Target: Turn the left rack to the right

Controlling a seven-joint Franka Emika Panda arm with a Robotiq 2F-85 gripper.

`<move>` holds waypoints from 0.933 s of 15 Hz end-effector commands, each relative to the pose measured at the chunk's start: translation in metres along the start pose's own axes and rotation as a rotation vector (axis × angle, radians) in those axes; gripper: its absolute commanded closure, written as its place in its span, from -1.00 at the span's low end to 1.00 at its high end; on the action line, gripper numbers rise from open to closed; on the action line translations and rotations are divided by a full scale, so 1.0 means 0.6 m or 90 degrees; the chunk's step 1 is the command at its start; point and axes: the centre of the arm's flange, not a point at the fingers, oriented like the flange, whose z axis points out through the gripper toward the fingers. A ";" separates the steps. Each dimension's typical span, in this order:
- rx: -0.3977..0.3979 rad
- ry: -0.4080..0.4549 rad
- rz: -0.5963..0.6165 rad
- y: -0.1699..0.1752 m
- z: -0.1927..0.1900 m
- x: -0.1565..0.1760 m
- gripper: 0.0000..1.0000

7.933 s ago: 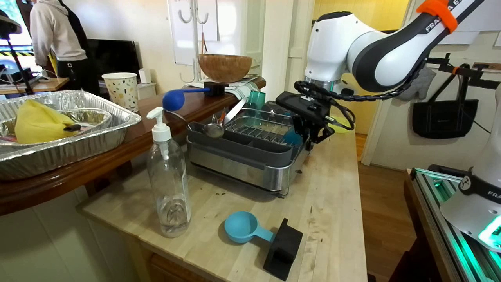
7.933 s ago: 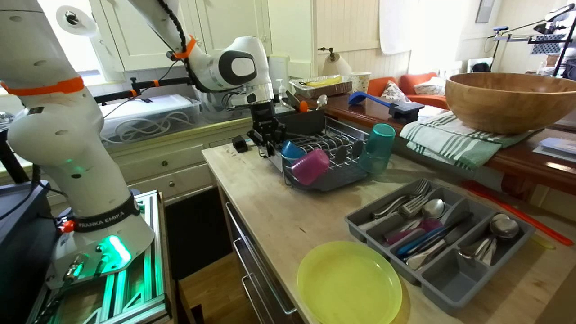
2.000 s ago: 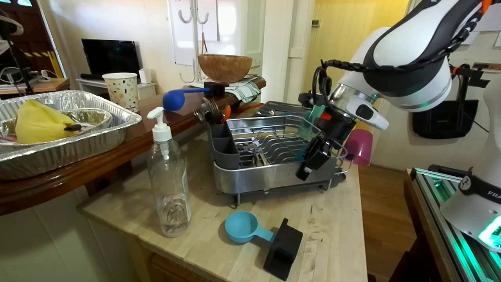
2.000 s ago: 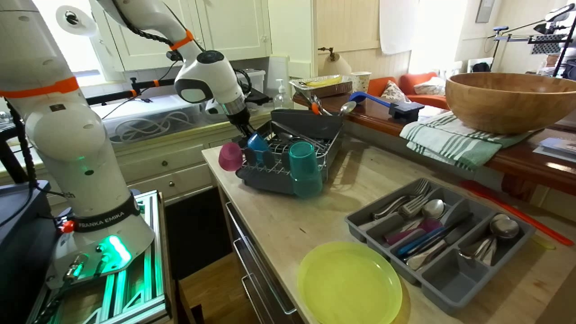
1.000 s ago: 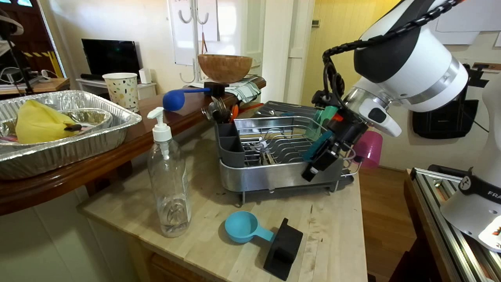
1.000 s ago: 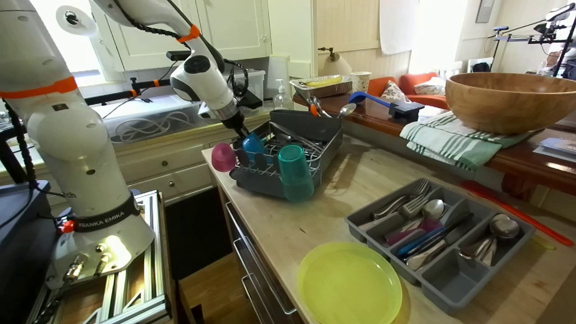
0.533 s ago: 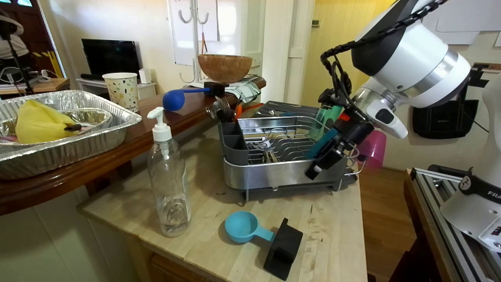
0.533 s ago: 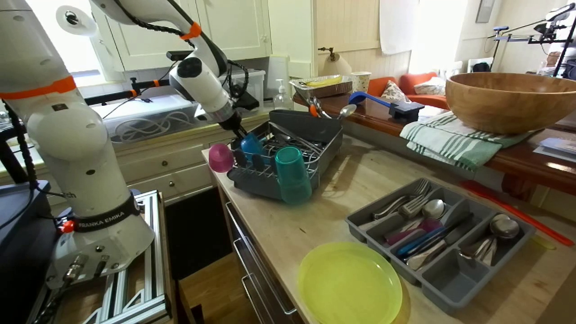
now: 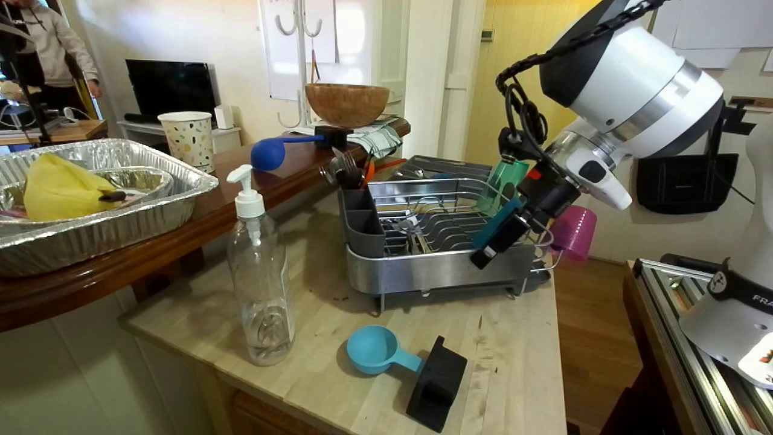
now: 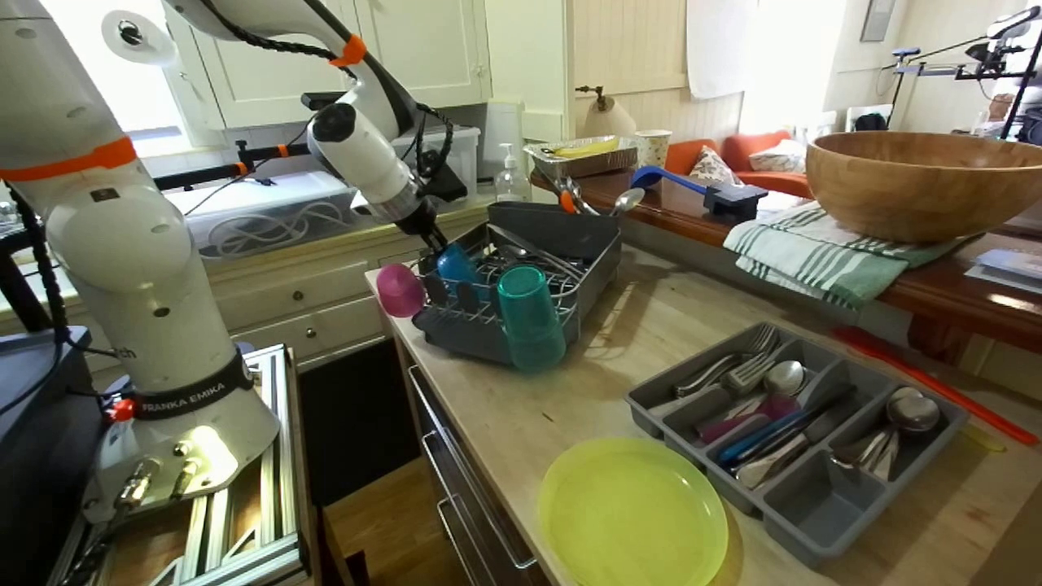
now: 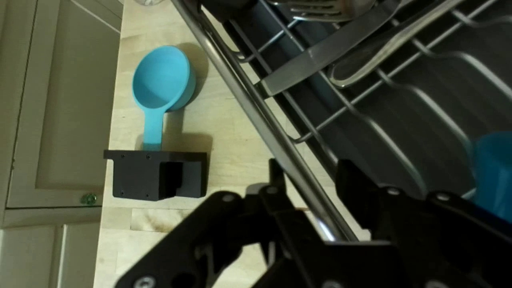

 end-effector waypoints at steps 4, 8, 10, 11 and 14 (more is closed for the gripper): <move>0.123 -0.080 0.113 -0.001 -0.056 -0.035 -0.93; 0.190 -0.110 0.162 -0.012 -0.093 -0.062 -1.00; 0.207 -0.117 0.174 -0.015 -0.101 -0.070 -1.00; 0.211 -0.117 0.175 -0.017 -0.103 -0.073 -1.00; 0.211 -0.118 0.166 -0.015 -0.107 -0.080 -1.00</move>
